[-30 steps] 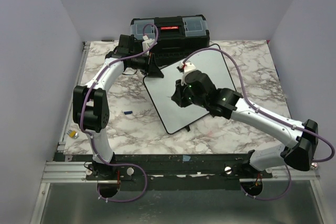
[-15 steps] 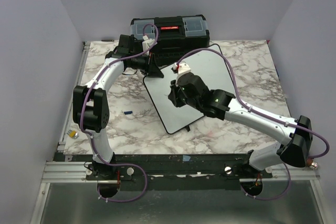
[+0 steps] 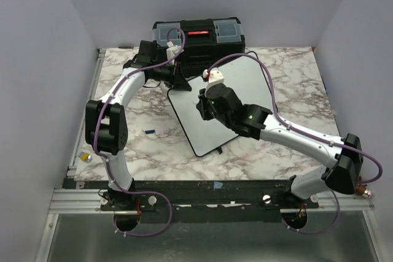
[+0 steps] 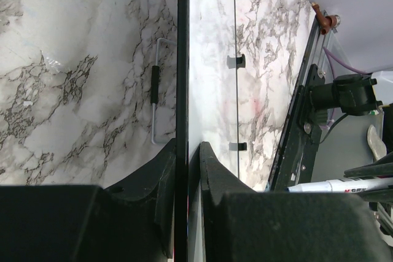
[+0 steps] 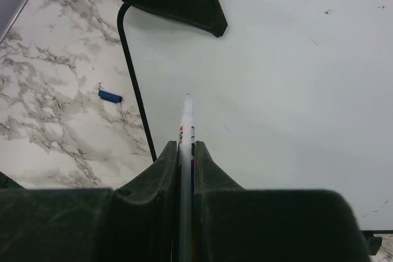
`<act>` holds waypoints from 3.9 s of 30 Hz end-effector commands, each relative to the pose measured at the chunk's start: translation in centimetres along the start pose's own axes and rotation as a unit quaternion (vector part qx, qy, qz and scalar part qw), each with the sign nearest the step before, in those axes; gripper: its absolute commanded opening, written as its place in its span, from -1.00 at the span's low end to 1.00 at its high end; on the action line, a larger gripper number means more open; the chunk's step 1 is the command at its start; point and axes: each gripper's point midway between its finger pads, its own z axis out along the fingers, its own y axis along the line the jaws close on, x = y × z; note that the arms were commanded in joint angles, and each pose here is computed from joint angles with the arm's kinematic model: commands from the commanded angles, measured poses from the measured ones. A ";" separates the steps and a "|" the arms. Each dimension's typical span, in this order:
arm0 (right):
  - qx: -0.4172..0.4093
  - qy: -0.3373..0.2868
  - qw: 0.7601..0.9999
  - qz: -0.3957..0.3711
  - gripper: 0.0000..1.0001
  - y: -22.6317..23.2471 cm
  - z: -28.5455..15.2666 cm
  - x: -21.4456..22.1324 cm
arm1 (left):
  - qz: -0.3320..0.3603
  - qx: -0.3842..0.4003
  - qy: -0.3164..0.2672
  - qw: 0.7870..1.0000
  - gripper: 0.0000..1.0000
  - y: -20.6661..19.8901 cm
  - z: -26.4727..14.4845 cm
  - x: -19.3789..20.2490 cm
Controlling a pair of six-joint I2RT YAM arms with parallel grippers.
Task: Write a sentence on the whiteboard
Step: Write a sentence on the whiteboard stand.
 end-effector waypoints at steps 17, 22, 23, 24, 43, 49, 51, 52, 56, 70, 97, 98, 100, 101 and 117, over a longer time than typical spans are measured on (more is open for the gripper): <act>0.022 -0.047 0.999 0.004 -0.99 1.5 3.6 -3.0 | 0.076 -0.028 -0.020 0.997 -1.00 0.5 -0.2 -1.5; 0.022 -0.044 0.999 0.001 -0.99 2.0 4.6 -3.0 | 0.076 -0.028 -0.020 0.997 -1.00 0.5 -0.2 -1.5; 0.023 -0.042 0.999 0.000 -0.99 2.1 4.9 -2.9 | 0.076 -0.028 -0.020 0.996 -1.00 0.5 -0.2 -1.5; 0.024 -0.041 0.999 0.000 -0.99 2.1 5.1 -2.8 | 0.076 -0.028 -0.020 0.996 -1.00 0.4 -0.2 -1.5; -0.007 0.005 1.000 -0.008 -0.99 3.5 7.0 0.4 | 0.076 -0.029 -0.020 0.996 -1.00 0.6 -0.1 -1.5; -0.020 0.023 1.000 -0.006 -0.99 3.8 6.8 1.7 | 0.075 -0.029 -0.020 0.997 -1.00 0.7 -0.1 -1.5; -0.020 0.028 0.999 -0.006 -0.99 3.6 6.7 2.1 | 0.074 -0.029 -0.019 0.997 -1.00 0.7 -0.1 -1.5; -0.020 0.029 0.999 -0.005 -0.99 3.5 6.5 2.2 | 0.074 -0.029 -0.020 0.997 -1.00 0.7 -0.1 -1.5; -0.009 0.036 0.999 -0.006 -0.99 2.8 6.2 3.1 | 0.074 -0.029 -0.020 0.997 -1.00 0.7 -0.1 -1.5; 0.059 0.035 0.998 -0.008 -0.99 0.0 5.6 3.6 | 0.075 -0.031 -0.020 0.996 -1.00 0.7 -0.1 -1.5; -0.032 0.074 0.997 0.000 -0.99 3.0 5.2 5.4 | 0.075 -0.032 -0.021 0.996 -1.00 0.7 -0.1 -1.5; -0.032 0.069 0.997 0.000 -0.99 3.2 5.4 5.0 | 0.076 -0.032 -0.021 0.996 -1.00 0.7 -0.2 -1.5; -0.030 0.058 0.998 0.000 -0.99 3.4 5.7 4.1 | 0.076 -0.032 -0.021 0.996 -1.00 0.7 -0.2 -1.5; -0.030 0.052 0.998 0.000 -0.99 3.5 5.8 3.5 | 0.075 -0.032 -0.020 0.996 -1.00 0.8 -0.1 -1.5; -0.054 -0.090 0.994 0.030 -0.99 2.6 0.0 -4.6 | 0.082 -0.033 -0.024 0.996 -1.00 0.6 -0.2 -1.5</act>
